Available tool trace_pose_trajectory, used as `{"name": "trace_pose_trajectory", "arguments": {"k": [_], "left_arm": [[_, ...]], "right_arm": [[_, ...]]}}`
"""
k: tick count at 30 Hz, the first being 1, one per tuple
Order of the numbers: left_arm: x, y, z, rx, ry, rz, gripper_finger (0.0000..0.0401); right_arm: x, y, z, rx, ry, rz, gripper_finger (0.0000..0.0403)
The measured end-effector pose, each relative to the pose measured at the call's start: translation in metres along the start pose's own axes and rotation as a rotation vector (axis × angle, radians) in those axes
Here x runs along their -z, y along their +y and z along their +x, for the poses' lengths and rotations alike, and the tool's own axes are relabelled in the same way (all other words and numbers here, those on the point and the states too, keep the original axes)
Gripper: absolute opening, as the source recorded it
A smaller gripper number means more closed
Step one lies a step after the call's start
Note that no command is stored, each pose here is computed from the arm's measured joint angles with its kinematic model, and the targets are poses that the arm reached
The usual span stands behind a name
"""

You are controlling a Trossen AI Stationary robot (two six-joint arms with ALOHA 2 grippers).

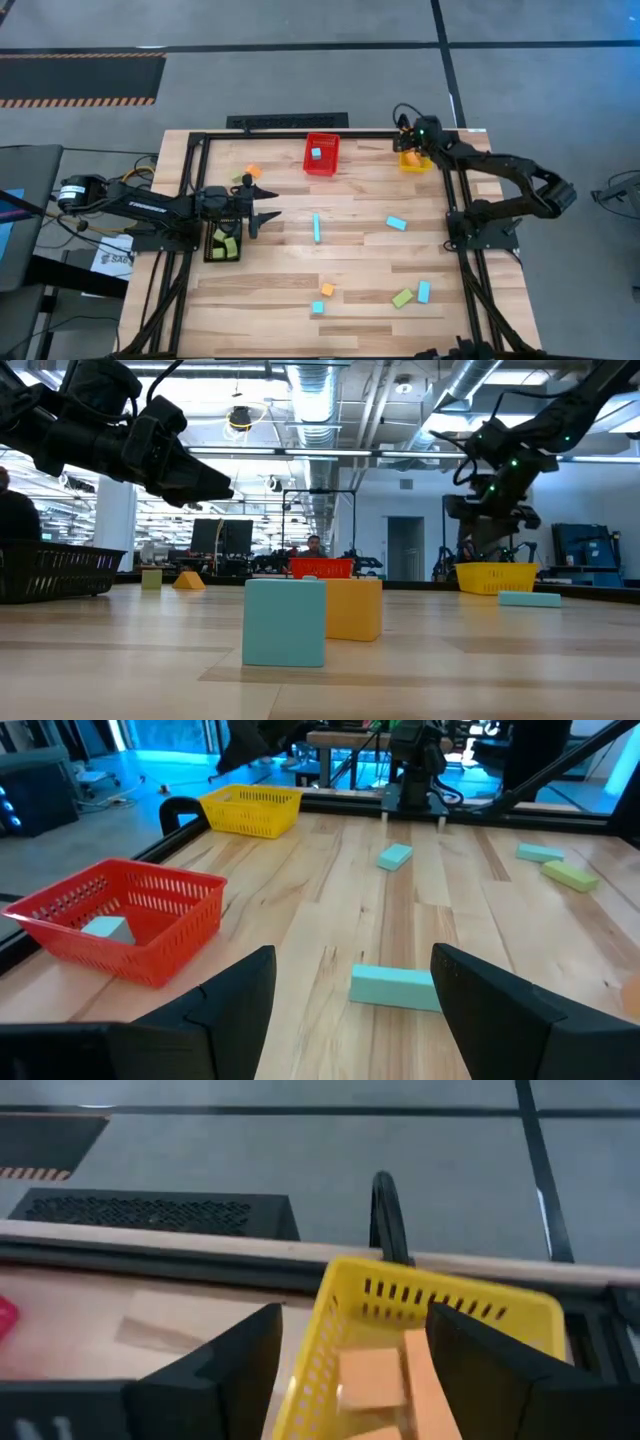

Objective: Sort & place blocks by color
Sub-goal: Put the blue block into the red bin

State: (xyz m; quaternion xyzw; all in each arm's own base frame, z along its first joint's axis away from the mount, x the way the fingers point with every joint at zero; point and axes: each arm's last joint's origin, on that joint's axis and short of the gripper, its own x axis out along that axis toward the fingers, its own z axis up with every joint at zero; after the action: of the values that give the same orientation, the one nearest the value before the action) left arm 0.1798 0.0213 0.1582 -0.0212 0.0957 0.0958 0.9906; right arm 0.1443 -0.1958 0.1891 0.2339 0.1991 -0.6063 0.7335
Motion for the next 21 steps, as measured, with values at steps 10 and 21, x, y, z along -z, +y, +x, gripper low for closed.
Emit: {"name": "trace_pose_trajectory", "arguments": {"k": [10, 21], "left_arm": [[0.002, -0.001, 0.0, 0.027, 0.019, 0.022, 0.0254], [0.002, -0.003, 0.0, 0.105, 0.02, 0.045, 0.0254]], "right_arm": [[0.018, 0.046, -0.037, -0.396, 0.163, -0.169, 0.0269], [0.106, 0.104, -0.129, -0.654, 0.334, -0.576, 0.027]]}}
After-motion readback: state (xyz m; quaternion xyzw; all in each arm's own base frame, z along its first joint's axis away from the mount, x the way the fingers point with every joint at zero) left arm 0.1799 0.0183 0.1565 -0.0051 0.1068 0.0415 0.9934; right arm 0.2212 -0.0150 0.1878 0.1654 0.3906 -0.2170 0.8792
